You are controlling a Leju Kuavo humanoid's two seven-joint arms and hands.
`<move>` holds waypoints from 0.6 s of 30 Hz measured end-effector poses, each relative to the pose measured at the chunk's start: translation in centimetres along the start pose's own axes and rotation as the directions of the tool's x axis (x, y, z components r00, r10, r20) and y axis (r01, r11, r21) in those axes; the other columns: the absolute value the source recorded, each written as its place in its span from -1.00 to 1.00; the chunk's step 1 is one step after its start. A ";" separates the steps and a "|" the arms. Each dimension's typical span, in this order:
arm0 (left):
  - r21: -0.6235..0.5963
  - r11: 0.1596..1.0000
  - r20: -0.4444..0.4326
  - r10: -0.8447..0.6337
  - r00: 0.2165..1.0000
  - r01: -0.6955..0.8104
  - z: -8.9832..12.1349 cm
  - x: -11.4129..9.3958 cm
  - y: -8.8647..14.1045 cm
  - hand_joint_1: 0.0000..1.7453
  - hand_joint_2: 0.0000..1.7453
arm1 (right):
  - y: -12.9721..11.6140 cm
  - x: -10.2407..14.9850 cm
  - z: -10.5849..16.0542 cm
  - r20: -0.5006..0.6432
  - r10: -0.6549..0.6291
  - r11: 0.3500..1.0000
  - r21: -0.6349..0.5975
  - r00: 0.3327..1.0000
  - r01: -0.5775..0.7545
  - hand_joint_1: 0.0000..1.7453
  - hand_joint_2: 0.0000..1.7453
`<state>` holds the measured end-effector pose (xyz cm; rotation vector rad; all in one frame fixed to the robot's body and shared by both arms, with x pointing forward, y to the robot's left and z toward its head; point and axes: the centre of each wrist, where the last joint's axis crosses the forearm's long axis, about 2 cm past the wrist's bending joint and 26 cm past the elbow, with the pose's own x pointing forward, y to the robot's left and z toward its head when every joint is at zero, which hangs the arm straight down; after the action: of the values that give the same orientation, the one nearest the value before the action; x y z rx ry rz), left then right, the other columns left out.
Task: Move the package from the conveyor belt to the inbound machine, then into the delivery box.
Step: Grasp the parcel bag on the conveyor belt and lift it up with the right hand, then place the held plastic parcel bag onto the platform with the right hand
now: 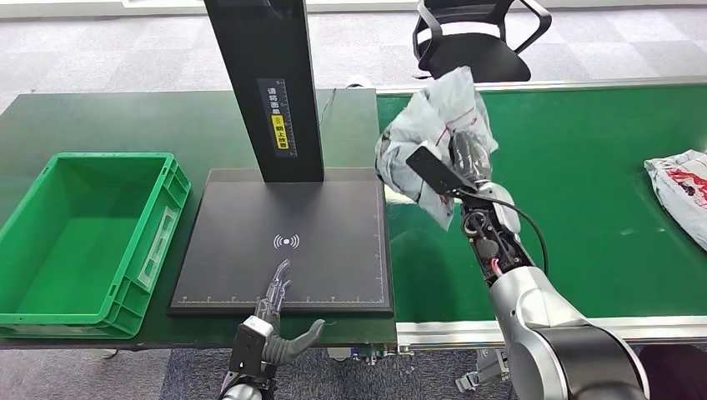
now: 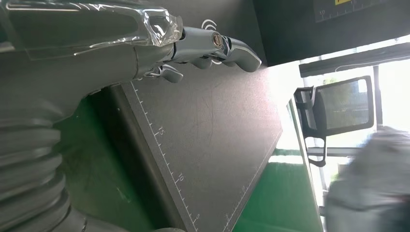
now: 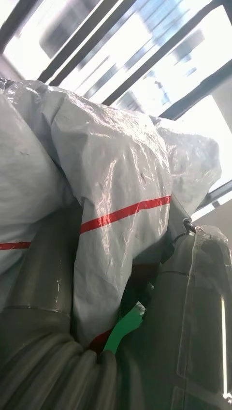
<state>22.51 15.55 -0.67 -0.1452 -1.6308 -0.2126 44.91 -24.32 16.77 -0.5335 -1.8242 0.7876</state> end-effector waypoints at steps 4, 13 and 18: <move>0.017 1.000 0.000 -0.003 1.000 0.003 0.0 0.0 0.0 -1.00 1.00 | 0.0 2.7 -1.7 0.161 -0.123 0.982 -0.123 0.979 0.144 1.00 1.00; 0.037 0.999 0.003 -0.001 1.000 0.001 0.0 0.1 0.1 -1.00 1.00 | 5.5 8.6 -1.5 0.315 -0.281 0.959 0.057 0.907 0.278 1.00 1.00; 0.079 0.997 0.030 -0.003 1.000 0.001 0.2 0.5 0.4 -1.00 1.00 | 8.0 11.0 -1.2 0.280 -0.450 0.878 0.311 0.848 0.363 1.00 1.00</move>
<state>22.36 15.94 -0.15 -0.0864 -1.6664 -0.1474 41.98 -11.10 18.28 0.1773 -2.0238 0.8274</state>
